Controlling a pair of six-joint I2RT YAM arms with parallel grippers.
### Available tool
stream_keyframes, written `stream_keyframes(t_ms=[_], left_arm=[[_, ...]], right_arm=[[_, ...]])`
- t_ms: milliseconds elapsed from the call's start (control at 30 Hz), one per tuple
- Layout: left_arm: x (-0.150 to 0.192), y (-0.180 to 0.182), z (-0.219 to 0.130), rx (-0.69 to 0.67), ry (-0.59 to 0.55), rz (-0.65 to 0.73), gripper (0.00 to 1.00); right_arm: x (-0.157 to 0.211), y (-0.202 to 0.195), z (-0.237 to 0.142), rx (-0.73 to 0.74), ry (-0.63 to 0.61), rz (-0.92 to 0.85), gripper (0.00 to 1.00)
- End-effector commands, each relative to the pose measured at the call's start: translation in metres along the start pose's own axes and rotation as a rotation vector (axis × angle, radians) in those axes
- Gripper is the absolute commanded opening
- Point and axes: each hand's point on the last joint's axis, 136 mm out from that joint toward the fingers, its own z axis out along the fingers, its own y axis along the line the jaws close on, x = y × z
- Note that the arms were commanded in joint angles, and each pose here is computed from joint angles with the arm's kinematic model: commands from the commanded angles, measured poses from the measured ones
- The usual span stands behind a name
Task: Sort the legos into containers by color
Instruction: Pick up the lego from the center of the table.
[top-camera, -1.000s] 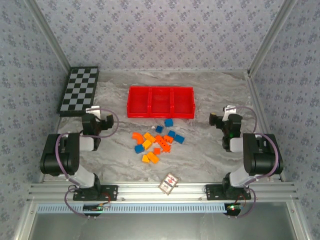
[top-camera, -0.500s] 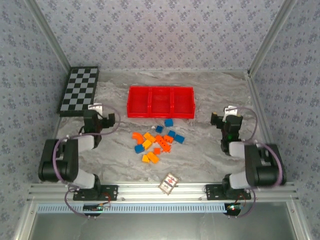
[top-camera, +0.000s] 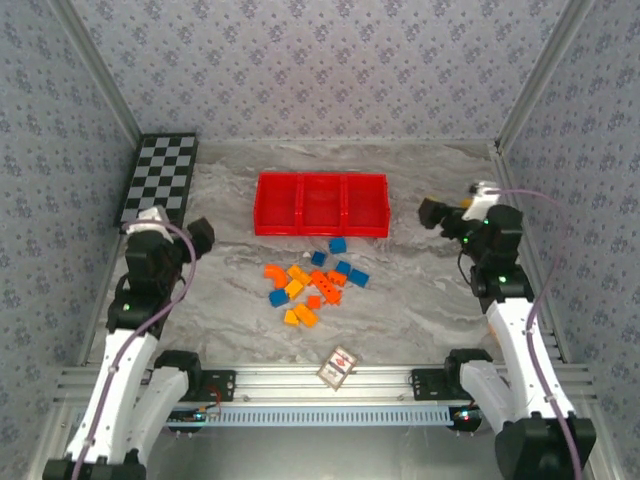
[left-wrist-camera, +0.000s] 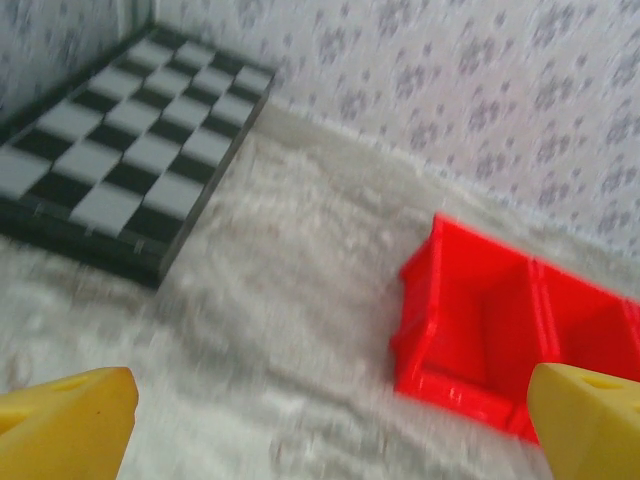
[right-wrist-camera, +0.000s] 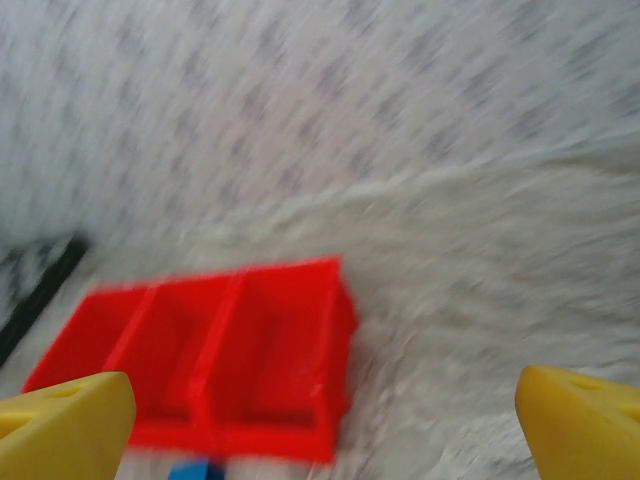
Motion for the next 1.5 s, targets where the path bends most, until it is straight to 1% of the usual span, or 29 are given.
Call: stream_keyframes(t_ms=[0, 33, 133, 200, 300, 400, 600, 700, 833, 967, 1167, 1367, 1467], left_arm=[[0.048, 0.014, -0.037, -0.026, 0.211, -0.042, 1.0], [0.05, 0.009, -0.046, 0.013, 0.218, -0.052, 1.0], [0.046, 0.001, -0.068, 0.073, 0.201, -0.085, 1.0], [0.043, -0.001, -0.078, 0.092, 0.19, -0.082, 1.0], [0.045, 0.003, -0.083, 0.082, 0.192, -0.07, 1.0], [0.046, 0.002, -0.082, 0.092, 0.191, -0.069, 1.0], [0.046, -0.002, -0.076, 0.124, 0.159, -0.059, 1.0], [0.046, -0.003, -0.077, 0.137, 0.155, -0.052, 1.0], [0.044, -0.003, -0.08, 0.142, 0.141, -0.056, 1.0], [0.04, -0.001, -0.085, 0.14, 0.104, -0.06, 1.0], [0.038, 0.0, -0.089, 0.147, 0.083, -0.063, 1.0], [0.037, -0.001, -0.092, 0.162, 0.064, -0.063, 1.0], [0.037, -0.002, -0.092, 0.162, 0.066, -0.063, 1.0]], right_arm=[[0.07, 0.052, 0.0, -0.214, 0.287, -0.173, 1.0], [0.084, 0.06, 0.0, -0.216, 0.344, -0.276, 1.0], [0.128, 0.067, -0.001, -0.221, 0.531, -0.595, 1.0], [0.151, 0.064, 0.0, -0.216, 0.635, -0.728, 1.0], [0.179, 0.066, 0.002, -0.264, 0.72, -0.816, 1.0], [0.205, 0.074, 0.004, -0.336, 0.769, -0.858, 1.0], [0.232, 0.081, 0.023, -0.355, 0.804, -0.893, 1.0], [0.238, 0.078, 0.03, -0.351, 0.819, -0.916, 1.0], [0.238, 0.067, 0.044, -0.287, 0.81, -0.934, 1.0], [0.238, 0.07, 0.053, -0.311, 0.804, -0.907, 1.0], [0.247, 0.067, 0.06, -0.32, 0.85, -0.909, 1.0], [0.255, 0.072, 0.066, -0.348, 0.876, -0.907, 0.97], [0.259, 0.072, 0.07, -0.348, 0.892, -0.917, 0.93]])
